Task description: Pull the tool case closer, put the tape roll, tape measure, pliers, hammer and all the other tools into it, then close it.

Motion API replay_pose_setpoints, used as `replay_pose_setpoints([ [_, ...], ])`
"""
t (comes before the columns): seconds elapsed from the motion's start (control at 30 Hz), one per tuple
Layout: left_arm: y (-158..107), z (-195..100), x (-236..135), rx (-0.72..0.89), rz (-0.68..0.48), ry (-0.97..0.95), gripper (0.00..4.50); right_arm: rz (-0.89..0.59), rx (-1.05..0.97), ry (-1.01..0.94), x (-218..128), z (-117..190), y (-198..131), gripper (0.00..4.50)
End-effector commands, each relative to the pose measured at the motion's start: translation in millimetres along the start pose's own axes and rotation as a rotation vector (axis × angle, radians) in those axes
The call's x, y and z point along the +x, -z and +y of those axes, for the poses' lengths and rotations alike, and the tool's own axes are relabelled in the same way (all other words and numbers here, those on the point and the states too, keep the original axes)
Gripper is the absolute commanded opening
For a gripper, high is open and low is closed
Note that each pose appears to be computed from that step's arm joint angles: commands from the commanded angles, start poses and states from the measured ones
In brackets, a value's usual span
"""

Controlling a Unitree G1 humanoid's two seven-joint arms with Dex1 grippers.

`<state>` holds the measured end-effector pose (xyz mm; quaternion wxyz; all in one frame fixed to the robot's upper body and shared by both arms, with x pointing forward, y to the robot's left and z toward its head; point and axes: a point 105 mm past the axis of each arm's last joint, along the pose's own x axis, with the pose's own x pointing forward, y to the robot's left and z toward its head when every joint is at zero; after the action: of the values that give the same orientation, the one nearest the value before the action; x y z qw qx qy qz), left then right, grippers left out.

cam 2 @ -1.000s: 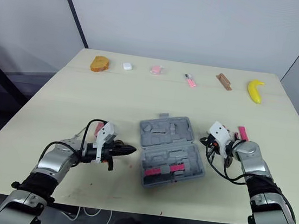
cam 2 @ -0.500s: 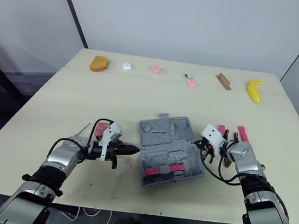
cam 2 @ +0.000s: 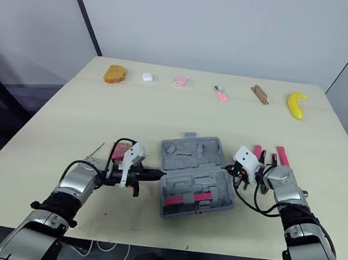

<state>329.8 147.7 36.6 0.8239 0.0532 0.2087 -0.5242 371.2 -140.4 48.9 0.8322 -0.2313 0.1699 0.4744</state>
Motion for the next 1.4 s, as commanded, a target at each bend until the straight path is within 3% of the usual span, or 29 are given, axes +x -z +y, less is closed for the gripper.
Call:
replay_pose_setpoints([
  [0.03, -5.8, -0.2, 5.2, 0.029, -0.006, 0.017, 0.03, -0.042, -0.027, -0.028, 0.4, 4.4, -11.5, 0.0],
  [0.37, -7.2, -1.6, 7.1, 0.045, 0.0, 0.038, 0.03, -0.024, 0.031, -0.153, -13.7, 29.5, -4.7, 0.0],
  [0.83, 2.3, -31.9, 13.1, 0.076, 0.059, 0.178, 0.03, 0.022, 0.12, -0.225, -39.5, 65.9, 10.8, 0.0],
  [1.4, 7.7, -31.9, 3.5, 0.087, 0.089, 0.177, 0.03, 0.0, 0.139, -0.183, -37.8, 70.3, 9.0, 0.0],
])
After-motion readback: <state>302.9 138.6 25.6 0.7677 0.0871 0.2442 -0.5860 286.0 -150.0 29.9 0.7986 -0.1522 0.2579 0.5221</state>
